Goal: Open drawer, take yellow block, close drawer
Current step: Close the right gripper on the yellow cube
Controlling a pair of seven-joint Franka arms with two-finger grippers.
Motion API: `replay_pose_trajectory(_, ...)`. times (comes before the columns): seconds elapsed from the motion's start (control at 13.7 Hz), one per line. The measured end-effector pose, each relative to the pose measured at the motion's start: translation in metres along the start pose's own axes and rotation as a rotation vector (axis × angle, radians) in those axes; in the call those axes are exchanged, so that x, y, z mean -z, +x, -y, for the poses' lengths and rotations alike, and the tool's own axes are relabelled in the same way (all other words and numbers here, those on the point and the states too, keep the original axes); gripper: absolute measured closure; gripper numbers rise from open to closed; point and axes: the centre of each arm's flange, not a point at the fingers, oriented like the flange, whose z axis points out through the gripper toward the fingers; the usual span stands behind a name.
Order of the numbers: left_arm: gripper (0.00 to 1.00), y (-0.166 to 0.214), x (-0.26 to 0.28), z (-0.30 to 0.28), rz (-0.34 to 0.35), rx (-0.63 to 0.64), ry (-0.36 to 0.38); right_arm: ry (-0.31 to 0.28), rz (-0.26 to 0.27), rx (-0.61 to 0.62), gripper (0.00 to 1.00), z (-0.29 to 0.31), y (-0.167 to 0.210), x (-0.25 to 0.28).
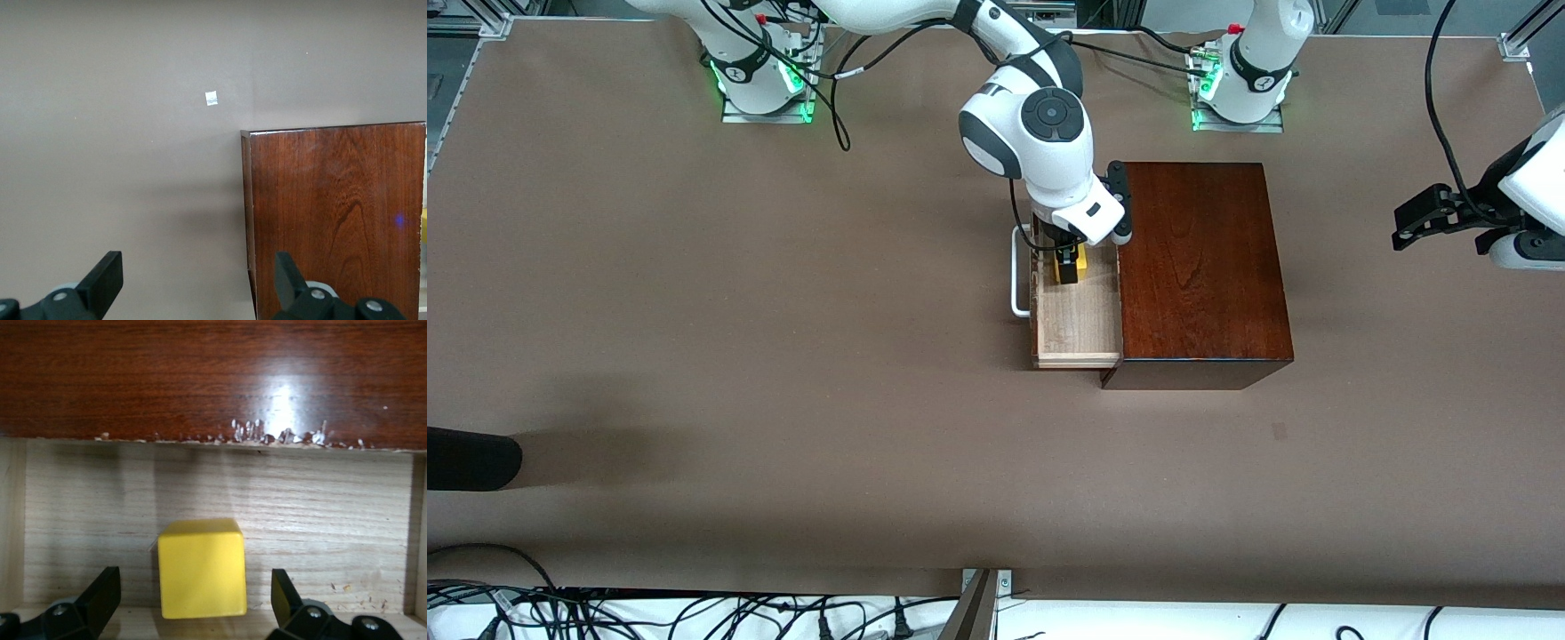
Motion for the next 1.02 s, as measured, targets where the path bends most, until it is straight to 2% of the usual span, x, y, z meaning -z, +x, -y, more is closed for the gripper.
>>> replay_pose_trajectory(0.37,0.00,0.000,0.007,0.000,-0.015,0.001,0.000,0.001,0.003,0.011,0.00,0.007,0.005,-0.019)
replay_pose_trajectory(0.66,0.00,0.000,0.007,0.001,-0.015,0.002,0.000,-0.021,0.004,0.021,0.00,0.005,0.004,-0.032)
replay_pose_trajectory(0.73,0.00,0.000,0.007,0.001,-0.015,0.003,0.000,-0.023,0.007,0.023,0.09,0.005,0.004,-0.034)
replay_pose_trajectory(0.88,0.00,0.000,0.007,0.002,-0.015,0.004,0.000,-0.029,0.011,0.030,0.12,0.006,0.005,-0.034)
replay_pose_trajectory(1.02,0.00,0.000,0.007,0.002,-0.015,0.004,0.000,-0.031,0.012,0.035,0.36,0.007,0.006,-0.034)
